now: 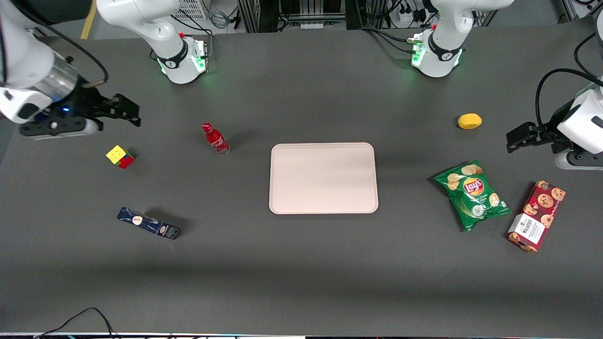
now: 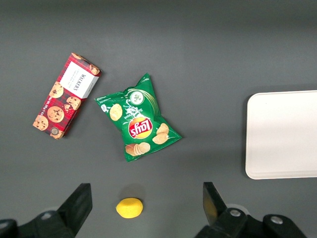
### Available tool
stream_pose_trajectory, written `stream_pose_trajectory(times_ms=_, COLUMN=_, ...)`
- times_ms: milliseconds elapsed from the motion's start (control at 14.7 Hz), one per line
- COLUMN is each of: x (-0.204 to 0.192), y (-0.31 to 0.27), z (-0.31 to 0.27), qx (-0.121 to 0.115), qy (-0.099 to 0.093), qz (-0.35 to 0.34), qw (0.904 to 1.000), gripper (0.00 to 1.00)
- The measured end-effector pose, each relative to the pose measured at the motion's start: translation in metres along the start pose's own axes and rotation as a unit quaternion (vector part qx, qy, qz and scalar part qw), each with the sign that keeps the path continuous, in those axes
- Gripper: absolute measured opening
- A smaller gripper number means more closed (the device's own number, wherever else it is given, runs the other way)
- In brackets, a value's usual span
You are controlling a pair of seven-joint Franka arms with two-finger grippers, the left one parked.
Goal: Place coke bottle on tray
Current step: 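Move the open right gripper over the red Coca-Cola bottle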
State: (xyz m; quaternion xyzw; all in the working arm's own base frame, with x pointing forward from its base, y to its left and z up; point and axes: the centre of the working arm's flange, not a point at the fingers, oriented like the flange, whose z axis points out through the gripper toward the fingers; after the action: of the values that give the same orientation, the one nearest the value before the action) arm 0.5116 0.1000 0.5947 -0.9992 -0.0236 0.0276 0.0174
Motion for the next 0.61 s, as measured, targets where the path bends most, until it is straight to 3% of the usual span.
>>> stream_pose_trajectory(times_ms=340, x=0.0, y=-0.059, z=0.028, qx=-0.003, qy=-0.024, qz=-0.017, qw=0.9996, gripper=1.0)
stream_pose_trajectory(times_ms=611, x=-0.007, y=-0.079, z=0.058, qx=-0.005, qy=-0.02, qz=-0.017, qw=0.9996, gripper=1.0)
